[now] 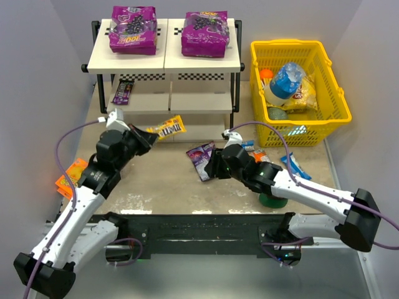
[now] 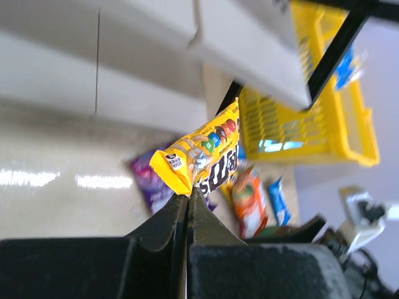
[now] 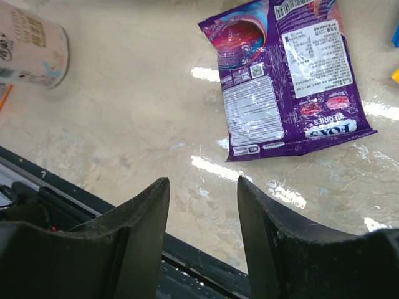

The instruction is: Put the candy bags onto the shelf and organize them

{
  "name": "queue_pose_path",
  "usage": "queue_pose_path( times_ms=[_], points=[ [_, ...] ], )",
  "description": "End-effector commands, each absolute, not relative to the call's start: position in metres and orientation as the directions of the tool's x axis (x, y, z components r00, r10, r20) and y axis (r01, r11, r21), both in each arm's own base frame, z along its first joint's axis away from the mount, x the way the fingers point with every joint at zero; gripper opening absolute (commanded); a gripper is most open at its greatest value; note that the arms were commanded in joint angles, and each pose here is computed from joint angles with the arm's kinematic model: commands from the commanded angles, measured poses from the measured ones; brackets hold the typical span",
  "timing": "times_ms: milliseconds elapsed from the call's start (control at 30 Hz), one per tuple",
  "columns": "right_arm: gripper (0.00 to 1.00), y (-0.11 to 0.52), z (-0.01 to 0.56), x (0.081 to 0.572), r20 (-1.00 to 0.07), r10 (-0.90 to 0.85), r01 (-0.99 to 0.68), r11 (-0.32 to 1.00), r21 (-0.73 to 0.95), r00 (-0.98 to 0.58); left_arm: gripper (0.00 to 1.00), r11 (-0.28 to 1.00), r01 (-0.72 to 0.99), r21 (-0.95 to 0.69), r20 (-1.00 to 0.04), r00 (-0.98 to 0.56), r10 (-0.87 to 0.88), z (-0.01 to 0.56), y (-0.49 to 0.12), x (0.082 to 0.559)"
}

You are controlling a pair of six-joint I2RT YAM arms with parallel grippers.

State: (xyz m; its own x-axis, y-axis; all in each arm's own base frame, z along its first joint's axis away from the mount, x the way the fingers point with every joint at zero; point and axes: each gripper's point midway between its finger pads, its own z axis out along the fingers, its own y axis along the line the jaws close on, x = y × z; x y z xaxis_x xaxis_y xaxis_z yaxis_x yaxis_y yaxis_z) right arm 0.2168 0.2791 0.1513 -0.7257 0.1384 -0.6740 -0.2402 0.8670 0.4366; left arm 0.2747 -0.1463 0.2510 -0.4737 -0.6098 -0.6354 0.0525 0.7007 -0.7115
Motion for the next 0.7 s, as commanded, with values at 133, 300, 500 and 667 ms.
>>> queue_pose_path(
  times_ms=[133, 300, 500, 667],
  points=[
    [0.54, 0.262, 0.187, 0.22, -0.716, 0.205, -0.214, 0.868, 0.448, -0.667, 0.0, 0.583, 0.011, -0.812, -0.581, -0.115, -0.806, 0.354, -0.108, 0.333],
    [0.54, 0.255, 0.188, 0.219, -0.722, 0.218, -0.203, 0.871, 0.448, -0.657, 0.0, 0.423, -0.023, -0.906, -0.422, 0.124, -0.898, 0.374, -0.078, 0.356],
    [0.55, 0.247, 0.191, 0.218, -0.73, 0.228, -0.192, 0.876, 0.443, -0.645, 0.0, 0.3, -0.055, -0.952, -0.303, 0.283, -0.91, 0.384, -0.057, 0.377],
    [0.57, 0.241, 0.196, 0.219, -0.74, 0.236, -0.184, 0.88, 0.438, -0.63, 0.0, 0.276, -0.107, -0.955, -0.296, 0.321, -0.9, 0.38, -0.055, 0.4]
  ],
)
